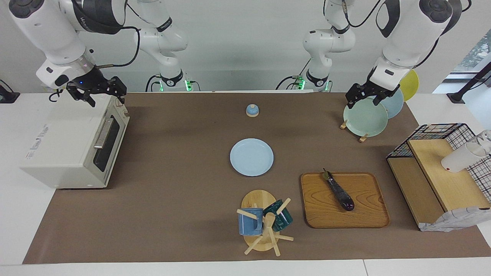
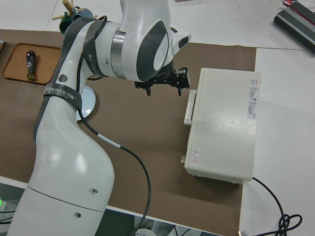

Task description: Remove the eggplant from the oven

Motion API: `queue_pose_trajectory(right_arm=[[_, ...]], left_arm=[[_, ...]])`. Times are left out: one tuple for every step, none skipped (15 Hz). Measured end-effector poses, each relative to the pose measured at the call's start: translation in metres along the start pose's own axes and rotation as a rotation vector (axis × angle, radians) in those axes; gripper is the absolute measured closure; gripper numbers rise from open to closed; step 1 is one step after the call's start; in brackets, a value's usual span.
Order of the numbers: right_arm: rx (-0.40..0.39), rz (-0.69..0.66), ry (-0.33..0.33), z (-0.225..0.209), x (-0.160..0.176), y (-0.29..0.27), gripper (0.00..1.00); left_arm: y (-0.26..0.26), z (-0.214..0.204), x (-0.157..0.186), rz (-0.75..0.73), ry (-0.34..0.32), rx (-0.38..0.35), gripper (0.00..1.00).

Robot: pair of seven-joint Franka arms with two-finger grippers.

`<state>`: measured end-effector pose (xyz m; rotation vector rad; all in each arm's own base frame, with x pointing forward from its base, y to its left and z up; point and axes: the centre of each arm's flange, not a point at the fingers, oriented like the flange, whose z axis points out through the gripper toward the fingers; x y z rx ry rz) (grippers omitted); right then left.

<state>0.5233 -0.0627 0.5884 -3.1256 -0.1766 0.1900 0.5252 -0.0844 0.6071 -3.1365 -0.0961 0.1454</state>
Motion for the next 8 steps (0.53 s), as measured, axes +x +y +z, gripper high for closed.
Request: queue_pose_trajectory(right_arm=[[0.000, 0.000, 0.000, 0.0000, 0.0000, 0.0000, 0.00], [0.000, 0.000, 0.000, 0.0000, 0.0000, 0.0000, 0.00], [0.000, 0.000, 0.000, 0.0000, 0.0000, 0.0000, 0.00], [0.000, 0.000, 0.000, 0.0000, 0.0000, 0.0000, 0.00], [0.000, 0.000, 0.000, 0.0000, 0.0000, 0.0000, 0.00], [0.000, 0.000, 0.000, 0.0000, 0.0000, 0.0000, 0.00], [0.000, 0.000, 0.000, 0.0000, 0.0000, 0.0000, 0.00], [0.000, 0.000, 0.000, 0.0000, 0.0000, 0.0000, 0.00]], left_arm=[[-0.0004, -0.0043, -0.0008, 0.000, 0.003, -0.001, 0.00], [-0.0012, -0.0057, -0.0010, -0.001, 0.003, -0.001, 0.00], [-0.0022, -0.0051, -0.0006, -0.002, 0.002, -0.001, 0.00], [-0.0032, -0.0045, 0.0000, -0.004, 0.000, -0.001, 0.00], [-0.0040, -0.0038, 0.0007, -0.004, -0.001, -0.001, 0.00], [-0.0047, -0.0031, 0.0013, -0.005, -0.003, -0.001, 0.00], [-0.0050, -0.0025, 0.0018, -0.006, -0.004, -0.001, 0.00], [-0.0051, -0.0021, 0.0021, -0.005, -0.005, 0.000, 0.00]])
